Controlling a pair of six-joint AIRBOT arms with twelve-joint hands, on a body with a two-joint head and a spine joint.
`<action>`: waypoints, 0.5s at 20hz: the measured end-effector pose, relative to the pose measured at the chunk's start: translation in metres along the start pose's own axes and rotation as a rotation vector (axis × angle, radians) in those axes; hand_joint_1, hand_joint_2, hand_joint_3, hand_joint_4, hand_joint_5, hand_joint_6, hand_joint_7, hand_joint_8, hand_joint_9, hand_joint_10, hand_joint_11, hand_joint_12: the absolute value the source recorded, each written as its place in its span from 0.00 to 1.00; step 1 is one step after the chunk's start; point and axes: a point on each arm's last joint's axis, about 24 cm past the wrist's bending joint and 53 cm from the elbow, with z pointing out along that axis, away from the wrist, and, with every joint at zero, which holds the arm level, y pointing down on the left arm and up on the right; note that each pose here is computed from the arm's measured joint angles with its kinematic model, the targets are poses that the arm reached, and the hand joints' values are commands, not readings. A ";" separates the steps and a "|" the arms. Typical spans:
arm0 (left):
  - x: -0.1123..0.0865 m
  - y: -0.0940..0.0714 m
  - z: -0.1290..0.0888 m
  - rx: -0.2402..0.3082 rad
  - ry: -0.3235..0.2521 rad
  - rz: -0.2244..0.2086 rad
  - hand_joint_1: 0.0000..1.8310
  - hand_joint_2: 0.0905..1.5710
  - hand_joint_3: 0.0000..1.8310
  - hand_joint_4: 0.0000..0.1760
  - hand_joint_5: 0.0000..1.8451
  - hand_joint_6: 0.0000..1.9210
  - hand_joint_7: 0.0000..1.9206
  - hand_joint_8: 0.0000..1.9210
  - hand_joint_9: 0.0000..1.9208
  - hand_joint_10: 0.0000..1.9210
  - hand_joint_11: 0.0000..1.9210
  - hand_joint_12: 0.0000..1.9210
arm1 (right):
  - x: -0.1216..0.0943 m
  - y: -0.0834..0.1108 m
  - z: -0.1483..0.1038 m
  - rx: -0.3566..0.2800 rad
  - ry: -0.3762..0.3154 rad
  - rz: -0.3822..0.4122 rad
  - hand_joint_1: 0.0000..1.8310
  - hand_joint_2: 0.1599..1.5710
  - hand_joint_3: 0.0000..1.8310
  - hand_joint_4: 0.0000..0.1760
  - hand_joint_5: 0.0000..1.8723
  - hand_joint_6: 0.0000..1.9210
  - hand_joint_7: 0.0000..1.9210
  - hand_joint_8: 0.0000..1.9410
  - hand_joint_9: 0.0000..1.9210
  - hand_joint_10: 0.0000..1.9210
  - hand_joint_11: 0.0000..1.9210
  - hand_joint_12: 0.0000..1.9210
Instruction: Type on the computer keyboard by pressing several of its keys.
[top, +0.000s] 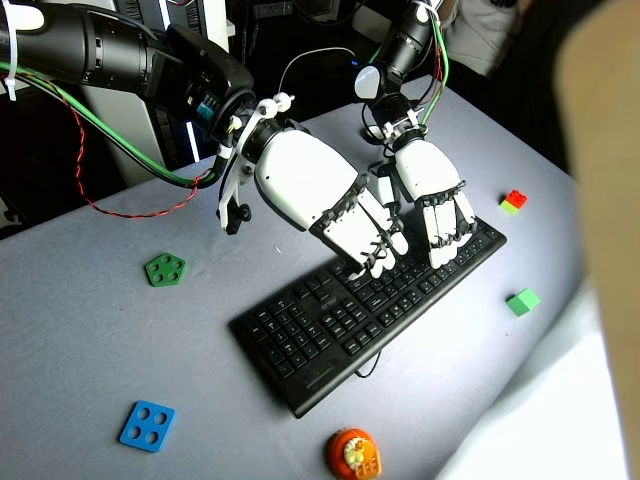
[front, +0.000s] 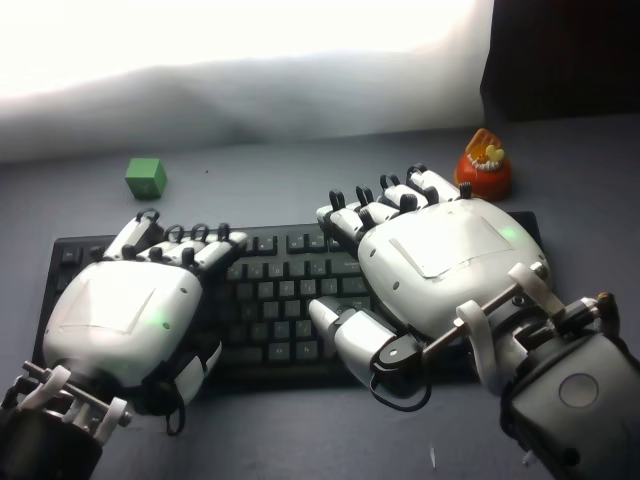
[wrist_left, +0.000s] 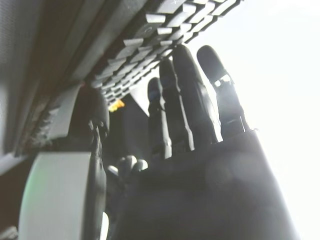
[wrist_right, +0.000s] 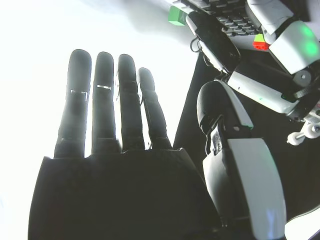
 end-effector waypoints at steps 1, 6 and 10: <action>0.000 -0.002 0.001 0.004 0.000 -0.003 0.80 0.63 0.00 0.11 0.20 0.00 0.22 0.00 0.25 0.00 0.00 0.60 | 0.000 0.000 -0.001 0.000 0.002 -0.001 0.14 0.88 0.00 0.00 0.14 0.04 0.18 0.00 0.09 0.36 0.00 0.76; -0.012 0.008 -0.004 -0.041 0.045 0.019 0.30 0.81 0.02 0.09 0.20 0.00 0.25 0.01 0.25 0.00 0.00 0.61 | 0.001 0.002 -0.006 -0.005 0.011 -0.006 0.15 0.87 0.00 0.00 0.15 0.04 0.19 0.01 0.09 0.37 0.00 0.77; -0.026 0.007 0.000 -0.037 0.069 0.040 0.00 0.84 0.01 0.07 0.21 0.00 0.26 0.01 0.26 0.00 0.00 0.61 | 0.001 0.003 -0.007 -0.007 0.012 -0.010 0.08 0.87 0.00 0.00 0.19 0.06 0.24 0.02 0.12 0.38 0.00 0.78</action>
